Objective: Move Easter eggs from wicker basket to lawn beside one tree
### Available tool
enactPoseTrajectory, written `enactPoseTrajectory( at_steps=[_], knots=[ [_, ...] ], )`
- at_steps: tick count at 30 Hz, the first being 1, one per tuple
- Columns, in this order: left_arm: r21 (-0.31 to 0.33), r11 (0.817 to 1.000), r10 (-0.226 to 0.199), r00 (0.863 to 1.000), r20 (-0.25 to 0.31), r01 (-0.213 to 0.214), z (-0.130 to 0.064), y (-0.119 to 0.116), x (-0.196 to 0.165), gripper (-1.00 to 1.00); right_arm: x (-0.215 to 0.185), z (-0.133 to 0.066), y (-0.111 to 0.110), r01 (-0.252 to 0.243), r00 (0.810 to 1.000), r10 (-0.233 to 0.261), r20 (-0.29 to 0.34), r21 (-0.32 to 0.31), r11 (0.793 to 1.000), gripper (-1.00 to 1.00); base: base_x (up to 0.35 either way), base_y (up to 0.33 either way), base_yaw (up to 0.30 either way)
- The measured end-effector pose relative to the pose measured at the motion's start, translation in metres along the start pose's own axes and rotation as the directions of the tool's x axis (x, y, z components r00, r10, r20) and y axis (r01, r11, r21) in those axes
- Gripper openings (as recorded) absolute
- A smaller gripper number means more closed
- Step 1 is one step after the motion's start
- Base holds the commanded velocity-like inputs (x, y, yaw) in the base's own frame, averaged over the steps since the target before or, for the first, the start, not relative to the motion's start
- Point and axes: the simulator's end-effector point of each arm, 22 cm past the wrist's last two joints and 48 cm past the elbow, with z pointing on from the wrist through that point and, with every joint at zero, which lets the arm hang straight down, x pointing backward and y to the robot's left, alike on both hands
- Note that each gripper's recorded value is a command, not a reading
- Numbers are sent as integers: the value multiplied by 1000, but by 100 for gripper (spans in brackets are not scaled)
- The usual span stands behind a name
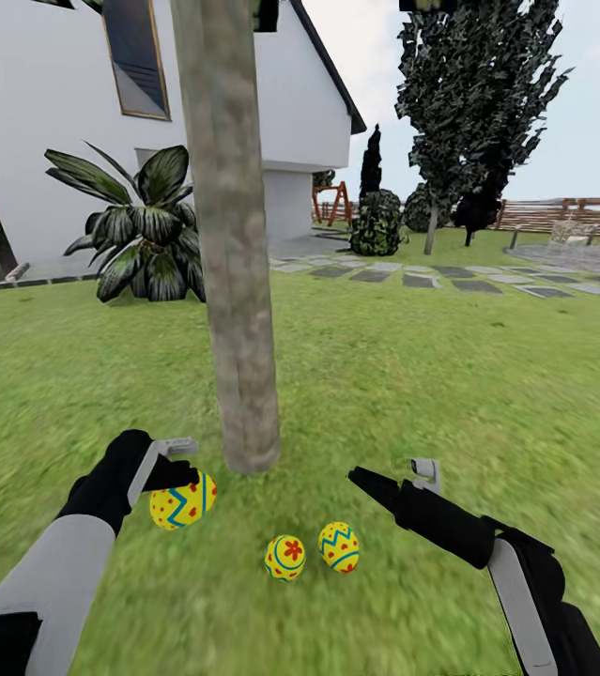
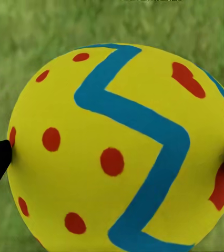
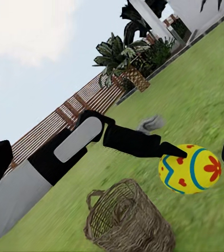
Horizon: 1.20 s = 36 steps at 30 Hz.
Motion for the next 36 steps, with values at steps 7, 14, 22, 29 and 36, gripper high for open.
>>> enactPoseTrajectory(
  at_steps=[7,14,22,29,36],
  knots=[
    [-1,1000,2,1000,6,-2,-3,-2,-2,-100,-1,0,3,6,1000,-6,2,-3,1000,100,6,-10,-207],
    [-2,1000,3,1000,7,-3,4,-1,5,-100,7,-3,-2,8,1000,-8,3,-4,1000,100,0,0,-51],
    [2,1000,-3,998,-69,3,33,-1,39,-100,22,-7,-11,8,1000,-8,3,-5,1000,100,0,0,-1],
    [1,1000,-5,994,-112,5,51,0,60,-100,34,-12,-19,8,1000,-8,4,-4,1000,100,0,0,0],
    [0,1000,-5,993,-118,5,64,1,72,-100,48,-16,-27,8,1000,-8,4,-3,1000,100,0,0,0]
  ],
)
